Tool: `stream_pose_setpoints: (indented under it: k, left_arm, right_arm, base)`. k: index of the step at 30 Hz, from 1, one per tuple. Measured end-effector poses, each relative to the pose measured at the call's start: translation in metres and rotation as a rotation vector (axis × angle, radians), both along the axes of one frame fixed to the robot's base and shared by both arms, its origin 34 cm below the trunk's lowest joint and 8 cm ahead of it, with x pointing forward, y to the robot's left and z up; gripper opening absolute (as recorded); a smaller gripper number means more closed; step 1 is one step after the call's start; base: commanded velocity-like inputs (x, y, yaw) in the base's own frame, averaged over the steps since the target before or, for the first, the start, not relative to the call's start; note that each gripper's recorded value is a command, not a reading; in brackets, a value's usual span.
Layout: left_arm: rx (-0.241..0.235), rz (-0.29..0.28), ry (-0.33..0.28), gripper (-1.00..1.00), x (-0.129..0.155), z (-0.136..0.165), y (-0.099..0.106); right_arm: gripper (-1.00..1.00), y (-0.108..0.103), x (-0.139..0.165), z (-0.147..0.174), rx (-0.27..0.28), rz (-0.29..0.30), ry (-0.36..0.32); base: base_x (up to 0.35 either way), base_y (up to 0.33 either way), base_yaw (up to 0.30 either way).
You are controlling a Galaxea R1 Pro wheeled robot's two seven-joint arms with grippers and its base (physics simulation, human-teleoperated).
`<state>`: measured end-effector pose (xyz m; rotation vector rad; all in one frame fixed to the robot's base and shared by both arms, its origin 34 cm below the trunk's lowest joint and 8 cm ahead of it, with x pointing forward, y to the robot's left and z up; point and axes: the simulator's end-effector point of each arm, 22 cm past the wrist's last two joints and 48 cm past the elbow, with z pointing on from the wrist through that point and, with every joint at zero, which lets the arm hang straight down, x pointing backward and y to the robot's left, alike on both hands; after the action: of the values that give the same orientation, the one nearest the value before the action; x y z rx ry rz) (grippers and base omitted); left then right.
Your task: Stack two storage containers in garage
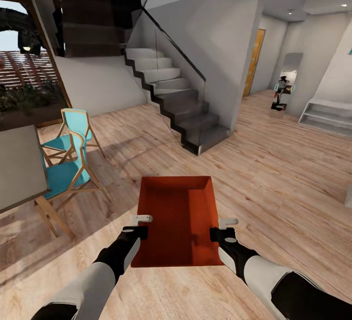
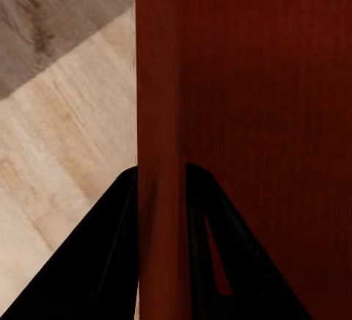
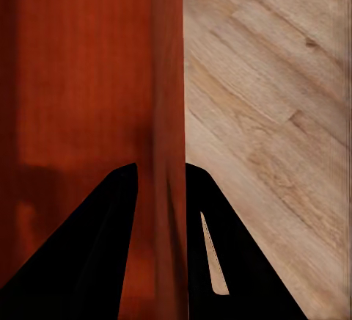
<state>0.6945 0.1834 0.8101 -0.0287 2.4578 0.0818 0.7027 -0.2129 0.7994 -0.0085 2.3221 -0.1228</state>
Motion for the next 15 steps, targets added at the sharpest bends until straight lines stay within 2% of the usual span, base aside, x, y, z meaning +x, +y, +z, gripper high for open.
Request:
stream_pose_setpoints:
  k: [15]
  left_arm:
    - [0.001,-0.001,-0.002,-1.0,0.0006,0.0006,0.0]
  right_arm:
    - [-1.0,0.0,0.0002,0.0003,0.001,-0.001,-0.002]
  base:
    - [0.0,0.0,-0.281]
